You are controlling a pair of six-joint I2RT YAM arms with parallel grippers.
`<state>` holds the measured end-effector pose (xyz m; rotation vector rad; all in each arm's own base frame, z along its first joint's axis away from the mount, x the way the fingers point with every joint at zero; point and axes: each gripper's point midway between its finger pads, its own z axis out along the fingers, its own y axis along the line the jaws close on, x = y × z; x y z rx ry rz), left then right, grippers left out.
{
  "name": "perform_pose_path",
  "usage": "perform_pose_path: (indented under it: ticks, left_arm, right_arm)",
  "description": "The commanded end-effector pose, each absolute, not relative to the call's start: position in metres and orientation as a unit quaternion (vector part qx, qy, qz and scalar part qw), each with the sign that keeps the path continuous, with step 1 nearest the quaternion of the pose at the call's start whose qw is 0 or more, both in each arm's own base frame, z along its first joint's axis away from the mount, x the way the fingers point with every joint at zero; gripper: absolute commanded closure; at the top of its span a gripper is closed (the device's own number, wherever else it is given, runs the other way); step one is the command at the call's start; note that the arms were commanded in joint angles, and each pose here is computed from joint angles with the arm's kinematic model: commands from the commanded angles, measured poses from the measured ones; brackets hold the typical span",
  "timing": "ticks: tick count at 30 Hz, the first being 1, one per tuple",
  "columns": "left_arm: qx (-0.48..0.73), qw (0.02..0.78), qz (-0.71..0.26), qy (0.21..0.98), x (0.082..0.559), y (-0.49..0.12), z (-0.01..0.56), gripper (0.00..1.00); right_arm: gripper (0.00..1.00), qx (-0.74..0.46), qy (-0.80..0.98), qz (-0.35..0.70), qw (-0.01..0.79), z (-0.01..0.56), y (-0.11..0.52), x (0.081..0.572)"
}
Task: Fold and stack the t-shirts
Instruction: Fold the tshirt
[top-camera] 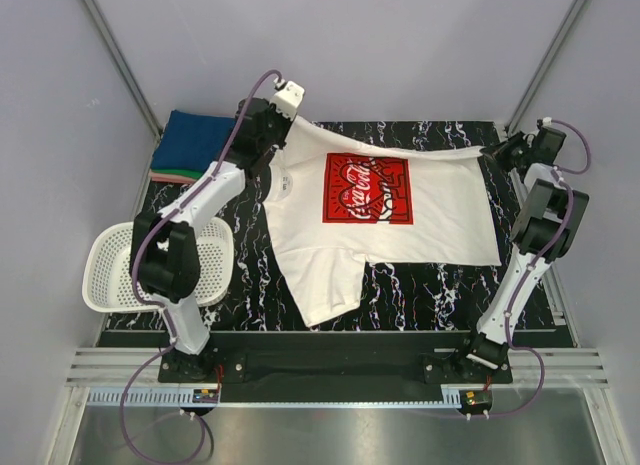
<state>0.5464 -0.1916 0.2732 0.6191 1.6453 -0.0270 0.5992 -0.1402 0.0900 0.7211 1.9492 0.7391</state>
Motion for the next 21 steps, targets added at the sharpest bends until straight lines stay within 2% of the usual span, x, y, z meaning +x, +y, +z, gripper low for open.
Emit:
perform_pose_path:
  ticks: [1,9,21]
  left_arm:
    - [0.268,0.628,0.002,0.731,0.529,-0.176,0.269,1.00]
    - [0.289,0.532,-0.010,0.796,0.493,-0.174,0.198,1.00]
    - [0.292,0.482,0.001,0.826,0.453,-0.163,0.164,1.00]
  right_arm:
    - [1.00,0.300,0.789,0.292,0.450,0.110,-0.150,0.584]
    - [1.00,0.321,0.815,0.274,0.398,0.092,-0.143,0.546]
    - [1.00,0.362,0.820,0.250,0.366,0.079,-0.140,0.512]
